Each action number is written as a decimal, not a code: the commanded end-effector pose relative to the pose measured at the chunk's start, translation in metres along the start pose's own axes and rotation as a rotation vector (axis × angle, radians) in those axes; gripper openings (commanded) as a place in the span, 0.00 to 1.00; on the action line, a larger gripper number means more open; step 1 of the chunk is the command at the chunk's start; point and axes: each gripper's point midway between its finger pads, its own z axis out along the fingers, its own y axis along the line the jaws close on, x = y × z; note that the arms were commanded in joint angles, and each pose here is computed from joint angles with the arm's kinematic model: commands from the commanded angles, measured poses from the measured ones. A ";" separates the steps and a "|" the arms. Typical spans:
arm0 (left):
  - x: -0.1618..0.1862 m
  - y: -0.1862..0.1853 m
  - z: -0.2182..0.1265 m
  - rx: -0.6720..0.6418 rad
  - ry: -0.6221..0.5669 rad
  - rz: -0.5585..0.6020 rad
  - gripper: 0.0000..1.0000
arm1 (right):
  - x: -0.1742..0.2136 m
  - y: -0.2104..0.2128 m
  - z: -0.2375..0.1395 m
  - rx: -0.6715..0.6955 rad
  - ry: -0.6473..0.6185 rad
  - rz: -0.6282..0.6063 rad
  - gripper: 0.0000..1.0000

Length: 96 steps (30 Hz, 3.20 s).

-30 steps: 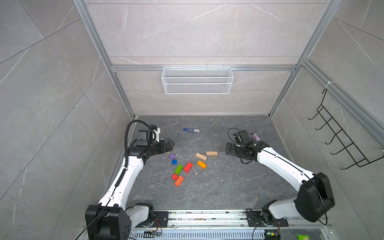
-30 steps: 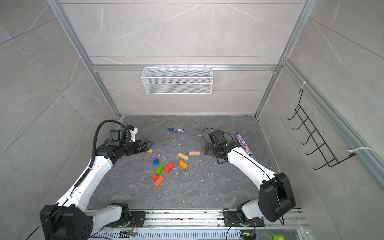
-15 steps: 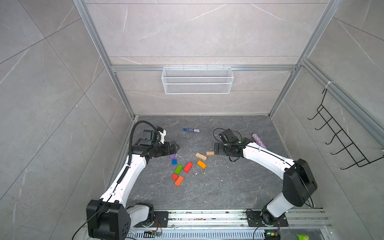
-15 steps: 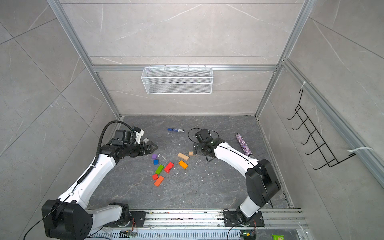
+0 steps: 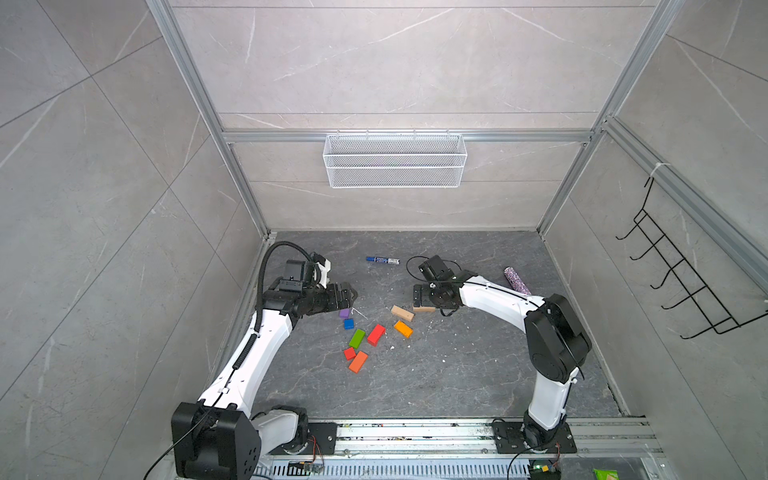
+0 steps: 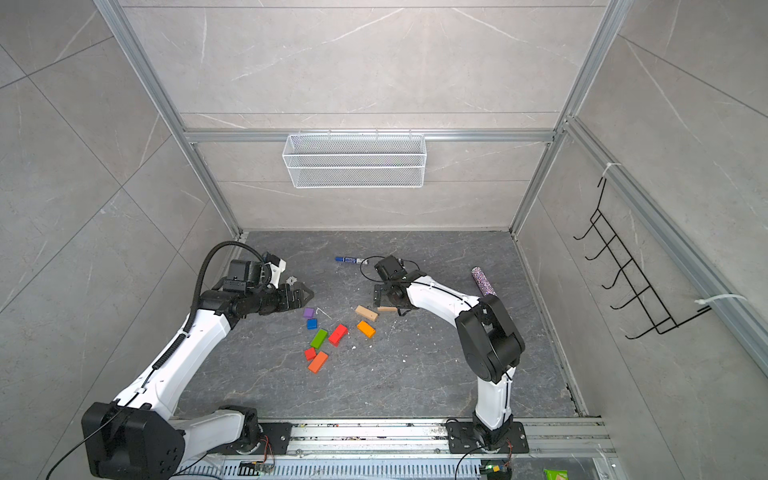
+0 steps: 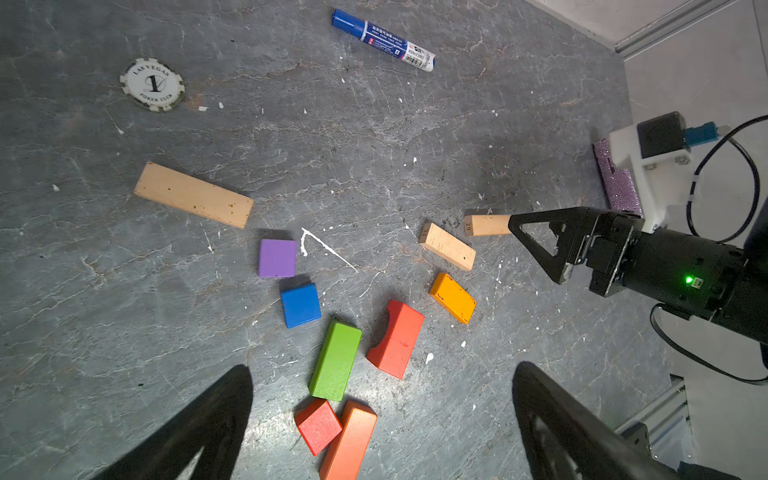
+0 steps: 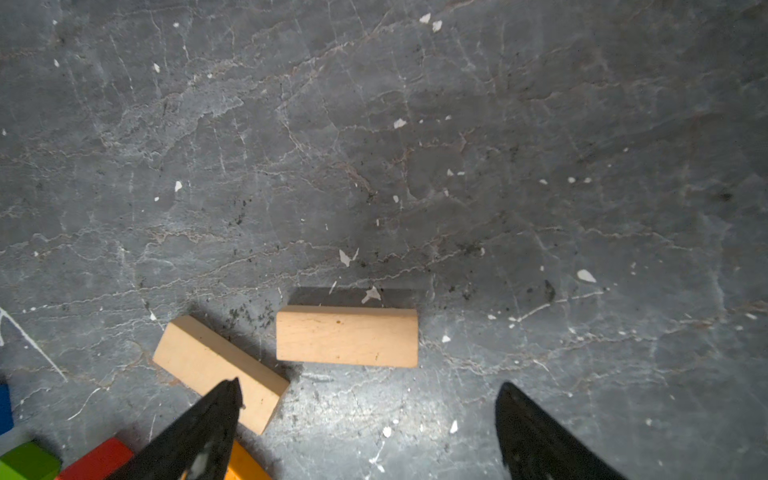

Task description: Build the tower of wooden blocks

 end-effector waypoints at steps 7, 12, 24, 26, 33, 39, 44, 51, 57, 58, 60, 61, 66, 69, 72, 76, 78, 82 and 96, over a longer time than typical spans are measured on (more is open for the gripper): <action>-0.018 -0.013 -0.003 -0.023 -0.077 -0.016 1.00 | -0.008 0.001 -0.017 0.001 -0.040 -0.018 0.99; -0.019 -0.041 0.015 -0.052 -0.032 0.014 0.97 | 0.003 -0.006 -0.043 -0.060 -0.083 -0.040 0.99; -0.008 -0.114 0.101 -0.101 0.100 0.099 0.89 | 0.031 -0.033 -0.116 -0.166 -0.245 -0.143 1.00; -0.004 -0.123 0.117 -0.121 0.119 0.102 0.85 | 0.035 -0.040 -0.124 -0.173 -0.278 -0.113 1.00; 0.012 -0.146 0.166 -0.211 0.181 0.102 0.82 | 0.057 -0.045 -0.140 -0.274 -0.310 -0.053 1.00; 0.030 -0.161 0.202 -0.258 0.208 0.100 0.81 | 0.064 -0.059 -0.151 -0.240 -0.317 -0.034 0.99; 0.037 -0.166 0.226 -0.298 0.209 0.112 0.81 | 0.070 -0.059 -0.157 -0.280 -0.343 -0.044 0.99; 0.034 -0.161 0.241 -0.373 0.178 0.098 0.82 | 0.081 -0.062 -0.153 -0.284 -0.322 -0.064 0.99; 0.041 -0.150 0.253 -0.430 0.181 0.063 0.83 | 0.085 -0.062 -0.152 -0.284 -0.300 -0.076 0.99; 0.042 -0.150 0.254 -0.435 0.183 0.060 0.83 | 0.085 -0.062 -0.152 -0.288 -0.300 -0.078 0.99; 0.044 -0.150 0.255 -0.446 0.183 0.060 0.83 | 0.085 -0.061 -0.153 -0.290 -0.302 -0.080 0.99; 0.046 -0.150 0.255 -0.453 0.184 0.064 0.84 | 0.085 -0.061 -0.152 -0.289 -0.300 -0.080 0.99; 0.052 -0.149 0.254 -0.473 0.194 0.068 0.84 | 0.085 -0.060 -0.151 -0.291 -0.297 -0.080 0.99; 0.055 -0.150 0.256 -0.475 0.198 0.072 0.85 | 0.084 -0.060 -0.152 -0.293 -0.300 -0.078 0.99; 0.059 -0.152 0.256 -0.470 0.205 0.074 0.85 | 0.084 -0.059 -0.153 -0.296 -0.300 -0.079 0.99; 0.059 -0.157 0.255 -0.459 0.202 0.094 0.87 | 0.085 -0.060 -0.153 -0.294 -0.299 -0.079 0.99; 0.057 -0.160 0.254 -0.443 0.205 0.121 0.90 | 0.086 -0.062 -0.154 -0.289 -0.298 -0.080 0.99; 0.053 -0.164 0.246 -0.409 0.218 0.233 0.94 | 0.085 -0.062 -0.159 -0.292 -0.301 -0.080 0.99; 0.048 -0.173 0.239 -0.239 0.264 0.511 0.94 | 0.089 -0.060 -0.171 -0.330 -0.305 -0.102 0.99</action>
